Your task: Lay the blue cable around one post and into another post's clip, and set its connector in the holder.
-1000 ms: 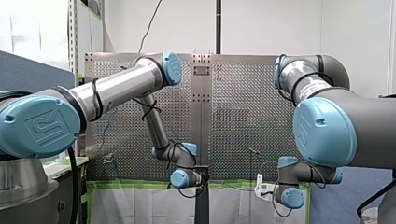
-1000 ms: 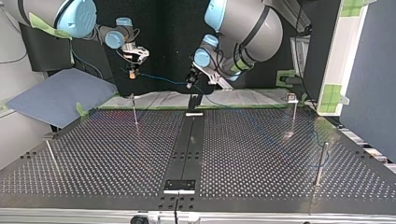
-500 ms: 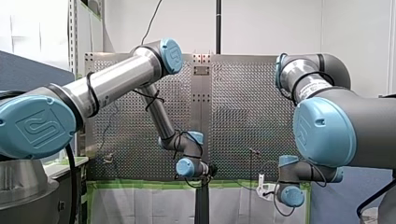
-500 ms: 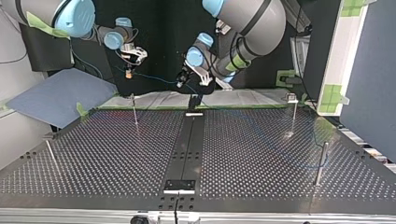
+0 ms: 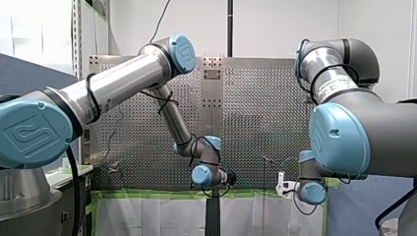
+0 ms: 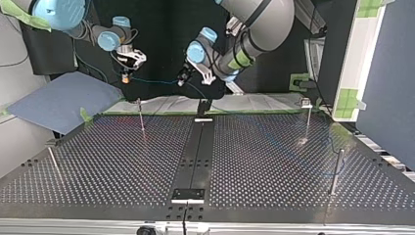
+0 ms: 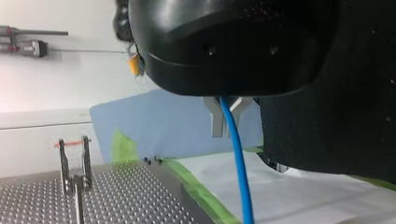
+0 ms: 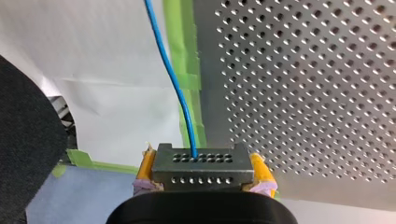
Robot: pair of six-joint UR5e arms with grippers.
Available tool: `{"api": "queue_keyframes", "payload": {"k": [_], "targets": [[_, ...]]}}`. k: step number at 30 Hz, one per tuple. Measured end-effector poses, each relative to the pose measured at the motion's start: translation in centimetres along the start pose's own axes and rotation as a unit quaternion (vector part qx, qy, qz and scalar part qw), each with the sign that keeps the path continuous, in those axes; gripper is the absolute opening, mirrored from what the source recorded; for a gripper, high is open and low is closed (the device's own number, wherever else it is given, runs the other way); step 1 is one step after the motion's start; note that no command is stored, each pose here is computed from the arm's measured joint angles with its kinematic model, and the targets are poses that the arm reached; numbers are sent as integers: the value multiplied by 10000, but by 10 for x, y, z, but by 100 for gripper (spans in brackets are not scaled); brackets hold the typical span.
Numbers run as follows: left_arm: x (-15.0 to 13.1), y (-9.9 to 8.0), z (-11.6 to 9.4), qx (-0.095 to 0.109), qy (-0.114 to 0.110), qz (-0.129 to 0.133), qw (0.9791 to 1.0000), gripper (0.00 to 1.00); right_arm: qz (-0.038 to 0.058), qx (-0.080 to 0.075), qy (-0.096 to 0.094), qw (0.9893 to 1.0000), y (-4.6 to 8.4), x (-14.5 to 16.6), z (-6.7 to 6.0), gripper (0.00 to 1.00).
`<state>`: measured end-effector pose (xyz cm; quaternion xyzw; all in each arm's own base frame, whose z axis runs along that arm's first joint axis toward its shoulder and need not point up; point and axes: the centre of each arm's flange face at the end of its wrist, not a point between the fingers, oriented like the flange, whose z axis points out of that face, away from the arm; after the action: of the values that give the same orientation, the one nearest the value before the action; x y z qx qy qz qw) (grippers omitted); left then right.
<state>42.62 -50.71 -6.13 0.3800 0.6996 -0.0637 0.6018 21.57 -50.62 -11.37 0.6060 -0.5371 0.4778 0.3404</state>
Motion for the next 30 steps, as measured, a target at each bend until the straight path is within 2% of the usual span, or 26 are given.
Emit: {"api": "queue_keyframes", "payload": {"k": [4,9,14,18,24,27,30], "targets": [[-6,-14,-4,26,-34,24,10000,2,38,-54,62,10000,6,15,-4,0],[-11,-20,-4,6,-43,24,10000,2,129,-115,239,9996,15,40,-5,0],[-20,-21,1,-64,-77,-58,9999,2,183,-166,493,9985,33,70,-1,0],[-29,-21,7,-97,-152,-174,9997,2,252,-161,605,9977,47,86,1,0],[-37,-18,14,-248,-221,-393,9987,2,403,-131,757,9962,72,96,5,0],[-38,-16,15,-318,-225,-494,9980,2,490,-51,872,9950,78,100,9,0],[-38,-16,15,-339,-225,-550,9977,2,534,72,937,9941,80,106,14,0]]}}
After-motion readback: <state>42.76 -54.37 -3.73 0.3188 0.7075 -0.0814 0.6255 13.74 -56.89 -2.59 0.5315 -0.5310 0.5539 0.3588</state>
